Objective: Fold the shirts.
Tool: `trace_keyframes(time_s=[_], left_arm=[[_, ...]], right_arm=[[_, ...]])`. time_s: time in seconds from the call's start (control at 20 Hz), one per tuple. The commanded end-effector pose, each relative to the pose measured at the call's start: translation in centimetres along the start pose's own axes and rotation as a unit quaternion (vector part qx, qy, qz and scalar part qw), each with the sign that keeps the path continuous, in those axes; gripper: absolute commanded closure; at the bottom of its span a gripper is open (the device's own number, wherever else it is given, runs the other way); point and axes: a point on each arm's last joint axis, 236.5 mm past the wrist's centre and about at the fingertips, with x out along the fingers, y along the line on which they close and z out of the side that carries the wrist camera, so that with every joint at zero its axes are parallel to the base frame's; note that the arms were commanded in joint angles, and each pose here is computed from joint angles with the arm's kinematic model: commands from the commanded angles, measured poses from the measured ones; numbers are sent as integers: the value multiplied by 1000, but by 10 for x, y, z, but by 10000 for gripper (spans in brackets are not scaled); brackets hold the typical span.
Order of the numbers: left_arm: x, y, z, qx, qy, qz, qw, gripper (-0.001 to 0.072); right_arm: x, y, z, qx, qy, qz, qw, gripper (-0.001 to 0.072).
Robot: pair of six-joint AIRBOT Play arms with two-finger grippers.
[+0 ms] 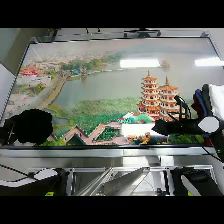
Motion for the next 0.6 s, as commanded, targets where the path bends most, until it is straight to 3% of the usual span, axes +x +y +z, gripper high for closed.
trace_keyframes(time_s=[0.0,0.05,0.1,0.15,0.25,0.4,0.55], left_arm=[[26,20,8,-19,29,0,999,49],[32,22,9,-23,37,-3,999,58],[38,22,11,-23,45,-4,999,137],[44,20,12,-19,53,-6,998,274],[50,8,11,-4,67,-12,998,709],[46,-26,14,35,80,-26,996,708],[30,-118,12,83,86,-136,983,699]], right_arm=[[4,-2,0,6,8,-1,1000,688],[4,0,0,8,8,2,1000,689],[4,1,0,9,8,5,1000,689],[4,2,0,10,8,8,1000,689],[4,7,-1,14,9,18,1000,689],[4,11,-1,17,10,25,1000,689],[4,12,-1,-9,9,27,1000,690]])
